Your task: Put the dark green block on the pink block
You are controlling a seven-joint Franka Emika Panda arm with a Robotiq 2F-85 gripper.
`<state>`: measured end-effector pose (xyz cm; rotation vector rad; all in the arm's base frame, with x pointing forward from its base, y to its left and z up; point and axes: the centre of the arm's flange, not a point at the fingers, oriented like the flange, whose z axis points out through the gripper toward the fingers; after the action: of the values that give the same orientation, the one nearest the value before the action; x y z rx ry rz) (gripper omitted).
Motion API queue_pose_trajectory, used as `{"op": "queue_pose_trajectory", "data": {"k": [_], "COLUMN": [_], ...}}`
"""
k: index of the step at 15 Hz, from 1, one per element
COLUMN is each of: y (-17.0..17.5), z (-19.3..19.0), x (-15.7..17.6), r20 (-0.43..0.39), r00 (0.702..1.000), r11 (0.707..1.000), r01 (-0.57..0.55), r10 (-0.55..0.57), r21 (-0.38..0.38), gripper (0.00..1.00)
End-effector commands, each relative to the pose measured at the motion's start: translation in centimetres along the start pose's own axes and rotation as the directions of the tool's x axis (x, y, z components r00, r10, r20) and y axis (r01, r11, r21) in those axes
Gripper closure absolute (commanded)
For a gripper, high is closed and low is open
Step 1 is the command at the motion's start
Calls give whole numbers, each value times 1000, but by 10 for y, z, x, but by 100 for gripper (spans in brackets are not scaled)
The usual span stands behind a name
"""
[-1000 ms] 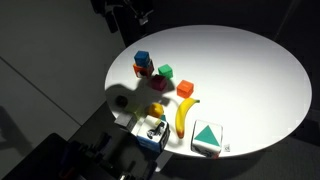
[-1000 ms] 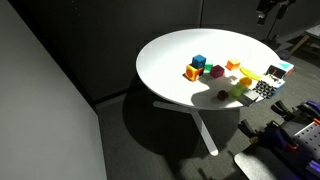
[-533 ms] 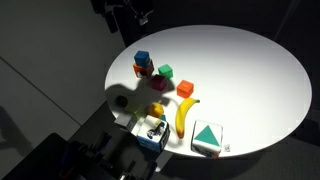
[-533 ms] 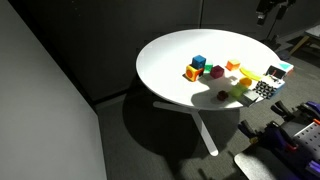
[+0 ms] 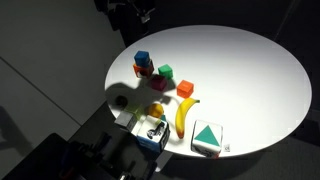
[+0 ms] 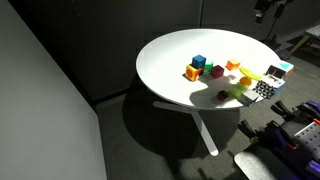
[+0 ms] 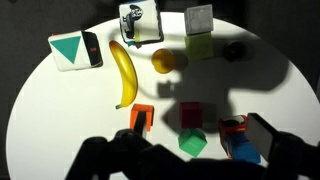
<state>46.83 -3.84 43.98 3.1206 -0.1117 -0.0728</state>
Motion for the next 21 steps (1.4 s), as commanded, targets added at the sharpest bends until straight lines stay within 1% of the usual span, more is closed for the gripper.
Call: {"op": "queue_pose_trajectory", "data": {"k": [1,12,16,21], "y": [0,-13,-19,-28], "z": [-8,-2,11,44], "x": [30,112,137,162], "r20": [-8,-14,-11,18], "r00": [999,994,990,981], "r11": [999,994,990,981], "r01": [-45,-106,-141,-195], "r10": [45,106,141,195], "r21": [8,14,16,0], "gripper": [0,0,0,0]}}
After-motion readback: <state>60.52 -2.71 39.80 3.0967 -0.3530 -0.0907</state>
